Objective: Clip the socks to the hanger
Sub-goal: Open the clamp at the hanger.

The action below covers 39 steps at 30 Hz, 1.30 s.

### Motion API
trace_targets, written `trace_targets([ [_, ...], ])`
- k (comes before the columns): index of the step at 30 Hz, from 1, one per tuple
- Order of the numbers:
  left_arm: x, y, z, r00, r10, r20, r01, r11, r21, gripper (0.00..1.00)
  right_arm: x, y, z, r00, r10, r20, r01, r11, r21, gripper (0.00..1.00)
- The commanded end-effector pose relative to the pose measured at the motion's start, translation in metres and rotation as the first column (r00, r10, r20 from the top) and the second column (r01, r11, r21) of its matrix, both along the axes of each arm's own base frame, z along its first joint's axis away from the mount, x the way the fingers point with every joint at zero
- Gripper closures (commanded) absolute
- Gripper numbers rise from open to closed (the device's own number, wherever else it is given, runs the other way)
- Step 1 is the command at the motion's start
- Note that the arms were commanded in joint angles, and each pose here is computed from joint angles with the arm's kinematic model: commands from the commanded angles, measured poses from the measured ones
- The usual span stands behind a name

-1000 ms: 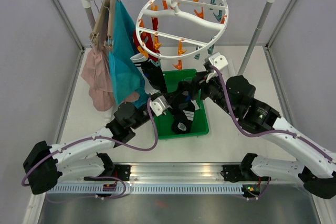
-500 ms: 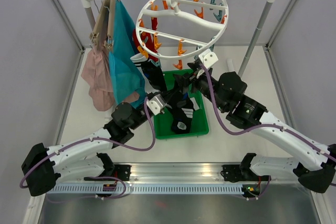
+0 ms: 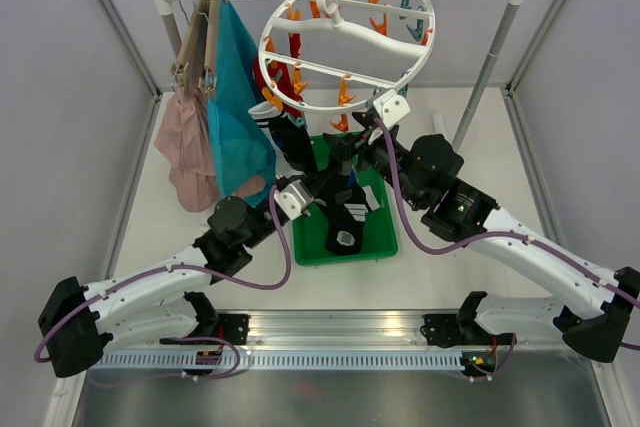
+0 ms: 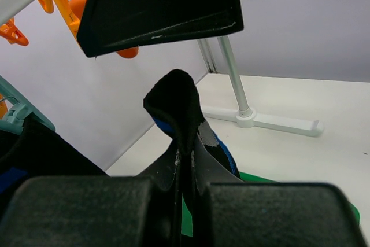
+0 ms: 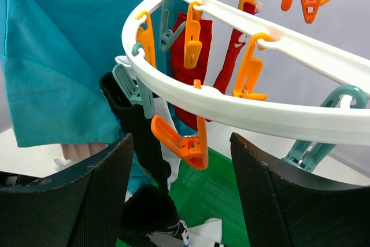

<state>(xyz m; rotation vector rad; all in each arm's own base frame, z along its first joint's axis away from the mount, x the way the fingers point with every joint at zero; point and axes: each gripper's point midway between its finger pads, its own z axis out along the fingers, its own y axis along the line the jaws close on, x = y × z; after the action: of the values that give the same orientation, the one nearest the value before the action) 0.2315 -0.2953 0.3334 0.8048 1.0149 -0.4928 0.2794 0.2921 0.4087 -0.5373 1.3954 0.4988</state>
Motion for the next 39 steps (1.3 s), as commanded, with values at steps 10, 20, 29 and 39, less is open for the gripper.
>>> trace_targets([
  [10, -0.002, 0.004, 0.005, 1.000, 0.010, 0.010, -0.010, 1.000, -0.009, 0.98, 0.002, 0.004, 0.030, 0.998, -0.007, 0.066, 0.002, 0.997, 0.079, 0.26],
  [20, -0.001, 0.004, 0.006, 1.000, 0.011, 0.007, -0.011, 1.000, -0.007, 0.98, 0.003, 0.004, 0.034, 0.997, -0.009, 0.079, 0.002, 0.997, 0.083, 0.33],
  [29, -0.001, 0.002, 0.007, 1.000, 0.010, 0.007, -0.010, 1.000, -0.007, 0.98, 0.003, 0.007, 0.034, 0.998, -0.002, 0.068, -0.003, 0.997, 0.083, 0.57],
  [39, 0.012, 0.013, 0.017, 0.995, 0.102, 0.013, -0.101, 0.994, -0.044, 0.98, 0.002, 0.007, 0.036, 0.999, 0.003, 0.047, -0.008, 0.996, 0.093, 0.94],
])
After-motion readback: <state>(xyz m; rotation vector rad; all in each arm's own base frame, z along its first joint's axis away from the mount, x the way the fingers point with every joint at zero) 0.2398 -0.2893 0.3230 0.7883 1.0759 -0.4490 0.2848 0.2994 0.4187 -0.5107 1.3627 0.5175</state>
